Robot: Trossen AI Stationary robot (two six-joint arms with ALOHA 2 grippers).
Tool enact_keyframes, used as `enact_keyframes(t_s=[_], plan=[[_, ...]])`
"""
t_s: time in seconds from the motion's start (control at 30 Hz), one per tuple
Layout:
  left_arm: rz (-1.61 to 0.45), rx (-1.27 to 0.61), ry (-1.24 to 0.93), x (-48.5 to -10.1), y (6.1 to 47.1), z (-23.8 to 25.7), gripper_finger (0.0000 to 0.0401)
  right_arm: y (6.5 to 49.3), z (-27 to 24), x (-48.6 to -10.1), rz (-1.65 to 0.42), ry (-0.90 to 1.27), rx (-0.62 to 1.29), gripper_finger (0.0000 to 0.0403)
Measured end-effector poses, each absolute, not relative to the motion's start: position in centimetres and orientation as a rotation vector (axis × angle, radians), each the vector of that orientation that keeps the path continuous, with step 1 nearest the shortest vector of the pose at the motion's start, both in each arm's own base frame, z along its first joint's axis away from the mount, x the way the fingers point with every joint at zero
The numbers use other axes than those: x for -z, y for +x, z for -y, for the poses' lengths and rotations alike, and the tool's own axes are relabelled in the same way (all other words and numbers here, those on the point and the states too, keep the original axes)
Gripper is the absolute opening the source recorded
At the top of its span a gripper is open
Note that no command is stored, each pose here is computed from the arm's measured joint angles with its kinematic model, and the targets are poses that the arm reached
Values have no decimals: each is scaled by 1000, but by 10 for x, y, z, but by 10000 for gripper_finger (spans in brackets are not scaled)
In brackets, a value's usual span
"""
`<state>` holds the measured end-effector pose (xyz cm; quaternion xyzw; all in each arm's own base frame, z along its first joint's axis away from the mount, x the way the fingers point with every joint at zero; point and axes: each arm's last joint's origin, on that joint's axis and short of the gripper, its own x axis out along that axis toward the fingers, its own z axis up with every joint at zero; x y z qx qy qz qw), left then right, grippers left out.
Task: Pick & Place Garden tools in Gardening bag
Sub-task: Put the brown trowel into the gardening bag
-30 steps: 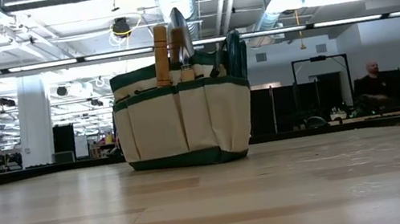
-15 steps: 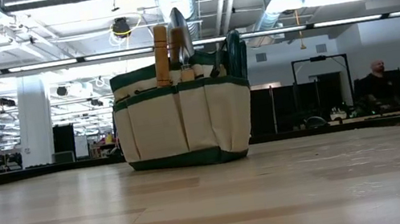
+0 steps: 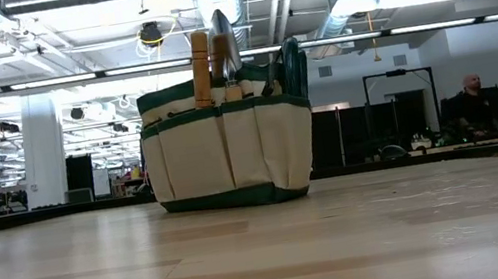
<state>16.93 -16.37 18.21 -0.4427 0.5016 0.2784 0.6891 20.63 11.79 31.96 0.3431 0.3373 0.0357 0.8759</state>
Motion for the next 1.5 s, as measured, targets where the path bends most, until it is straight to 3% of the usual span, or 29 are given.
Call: enact_keyframes(t_s=[0.27, 0.43, 0.6, 0.87, 1.23, 1.5], plan=[[-522, -598, -918, -233, 164, 130, 61, 207, -117, -320, -690, 711, -52, 159], [-185, -630, -693, -262, 158, 108, 61, 207, -117, -320, -690, 712, -52, 159], [62, -777, -435, -283, 156, 93, 61, 207, -117, -320, -688, 715, -52, 159], [63, -882, -267, -278, 170, 89, 61, 207, -117, -320, -687, 723, -49, 159], [97, -914, -240, -254, 188, 104, 61, 209, -112, -320, -682, 746, -26, 159], [103, -888, -284, -262, 181, 103, 61, 210, -111, -320, -681, 749, -22, 159]])
